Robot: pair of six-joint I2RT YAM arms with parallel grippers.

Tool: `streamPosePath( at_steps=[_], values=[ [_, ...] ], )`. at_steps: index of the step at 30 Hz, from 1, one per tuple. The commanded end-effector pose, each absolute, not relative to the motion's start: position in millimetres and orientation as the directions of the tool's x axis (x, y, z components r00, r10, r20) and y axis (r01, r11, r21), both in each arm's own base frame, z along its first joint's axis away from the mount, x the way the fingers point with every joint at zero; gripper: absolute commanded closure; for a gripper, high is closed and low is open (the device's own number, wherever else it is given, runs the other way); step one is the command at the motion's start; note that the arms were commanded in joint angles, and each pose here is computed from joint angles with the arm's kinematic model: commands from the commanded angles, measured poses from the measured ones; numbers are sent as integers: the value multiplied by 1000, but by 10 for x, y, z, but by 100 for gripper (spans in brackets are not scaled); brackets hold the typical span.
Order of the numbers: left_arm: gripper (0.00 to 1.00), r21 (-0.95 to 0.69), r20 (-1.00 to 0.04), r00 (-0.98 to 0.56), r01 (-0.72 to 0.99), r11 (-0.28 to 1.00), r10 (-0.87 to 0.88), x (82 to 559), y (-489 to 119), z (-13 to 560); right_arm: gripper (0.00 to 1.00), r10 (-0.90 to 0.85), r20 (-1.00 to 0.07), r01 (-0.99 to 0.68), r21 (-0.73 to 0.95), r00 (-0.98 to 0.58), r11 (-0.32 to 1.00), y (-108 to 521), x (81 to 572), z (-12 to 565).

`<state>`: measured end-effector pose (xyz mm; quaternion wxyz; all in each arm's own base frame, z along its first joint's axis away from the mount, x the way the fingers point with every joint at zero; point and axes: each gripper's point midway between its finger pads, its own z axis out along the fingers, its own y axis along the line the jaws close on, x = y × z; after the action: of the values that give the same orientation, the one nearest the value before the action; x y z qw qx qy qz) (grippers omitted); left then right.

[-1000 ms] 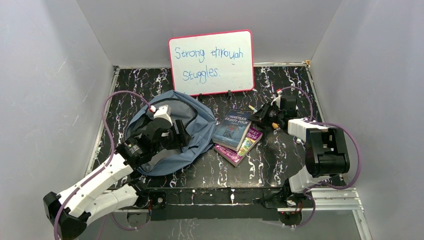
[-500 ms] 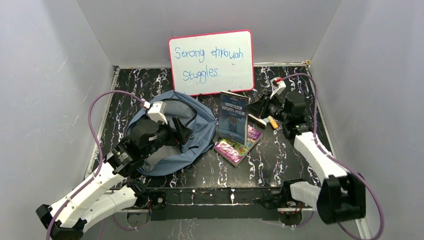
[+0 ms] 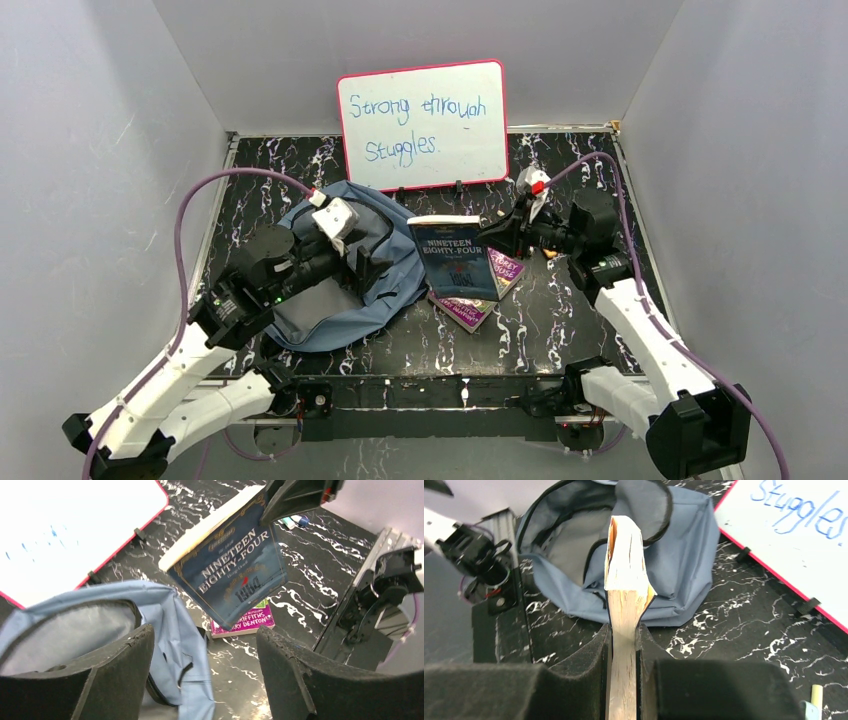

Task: Pack the student bag
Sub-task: Pick up the book from the center of the board.

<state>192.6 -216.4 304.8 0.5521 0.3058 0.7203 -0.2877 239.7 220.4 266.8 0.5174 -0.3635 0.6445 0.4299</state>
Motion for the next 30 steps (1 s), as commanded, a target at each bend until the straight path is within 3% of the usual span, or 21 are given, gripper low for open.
streamPosePath(
  at_steps=[1,10,19,30],
  values=[
    [29,133,-970,16,871,472,243,1754,-2255,3341,100,-39,-997,-988,-64,59,140,2294,2062,3214],
    [27,77,-929,-19,967,244,370,1636,-2591,3094,100,-34,-983,-983,-178,179,-39,2538,1679,3368],
    [26,0,-903,-90,978,210,419,1708,-2759,3004,100,-9,-975,-967,-220,223,-129,2744,1486,3479],
    [44,-141,-880,-171,985,99,444,1498,-2872,2868,100,-1,-969,-960,-246,248,-131,2842,1499,3529]
  ],
)
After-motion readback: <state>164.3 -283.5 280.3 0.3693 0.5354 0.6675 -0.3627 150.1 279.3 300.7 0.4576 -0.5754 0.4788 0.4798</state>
